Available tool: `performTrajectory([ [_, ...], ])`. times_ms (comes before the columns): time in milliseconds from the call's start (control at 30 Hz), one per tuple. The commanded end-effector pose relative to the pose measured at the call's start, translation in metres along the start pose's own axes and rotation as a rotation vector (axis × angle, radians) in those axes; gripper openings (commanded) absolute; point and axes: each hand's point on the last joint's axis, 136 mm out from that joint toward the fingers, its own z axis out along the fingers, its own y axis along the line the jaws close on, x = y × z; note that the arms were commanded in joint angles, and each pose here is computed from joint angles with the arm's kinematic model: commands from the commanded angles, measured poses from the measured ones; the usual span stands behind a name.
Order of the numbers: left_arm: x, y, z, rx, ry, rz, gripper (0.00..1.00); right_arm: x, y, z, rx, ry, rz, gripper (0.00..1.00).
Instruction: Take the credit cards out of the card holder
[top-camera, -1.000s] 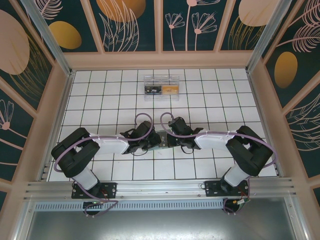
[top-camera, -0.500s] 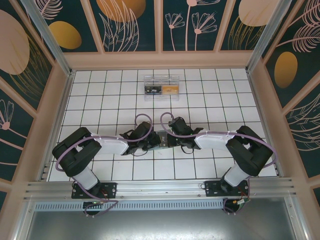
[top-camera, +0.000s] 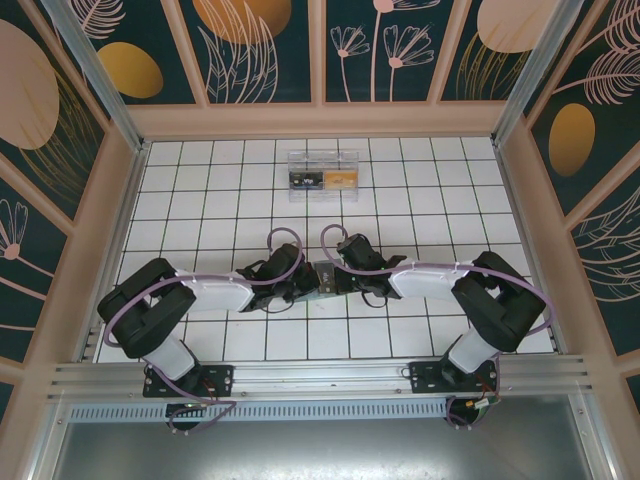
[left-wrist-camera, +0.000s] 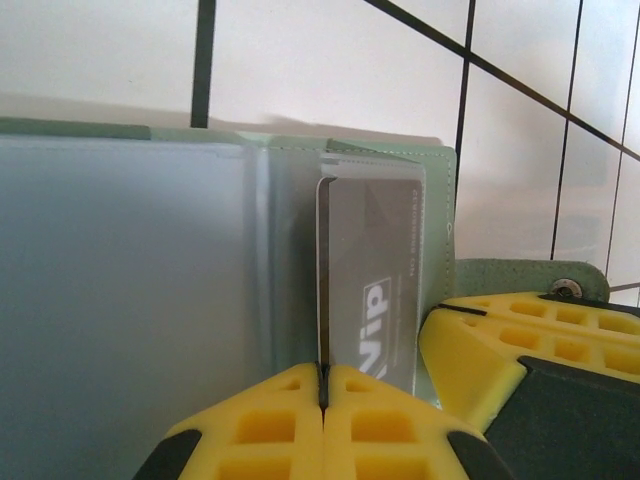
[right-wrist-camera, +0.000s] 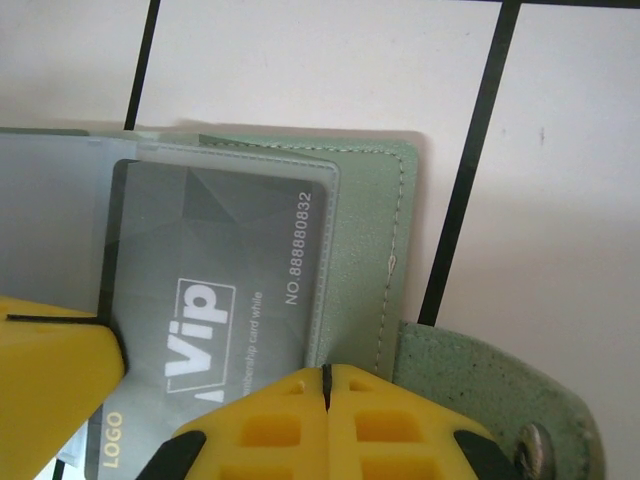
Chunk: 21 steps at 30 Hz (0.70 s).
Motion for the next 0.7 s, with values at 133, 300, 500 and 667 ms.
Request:
performTrajectory([
  [133, 0.004, 0.030, -0.006, -0.101, -0.005, 0.011, 0.00, 0.013, -0.012, 0.005, 0.053, 0.040, 0.012, 0.06],
  [300, 0.004, 0.031, -0.006, -0.096, -0.001, 0.016, 0.00, 0.012, -0.012, 0.005, 0.051, 0.039, 0.013, 0.06],
  [500, 0.006, 0.020, 0.001, -0.047, 0.014, 0.011, 0.00, -0.002, 0.004, -0.004, -0.004, -0.002, 0.002, 0.06],
  [667, 0.007, 0.021, 0.003, -0.044, 0.022, 0.008, 0.00, -0.015, 0.023, -0.010, -0.071, -0.027, -0.004, 0.06],
])
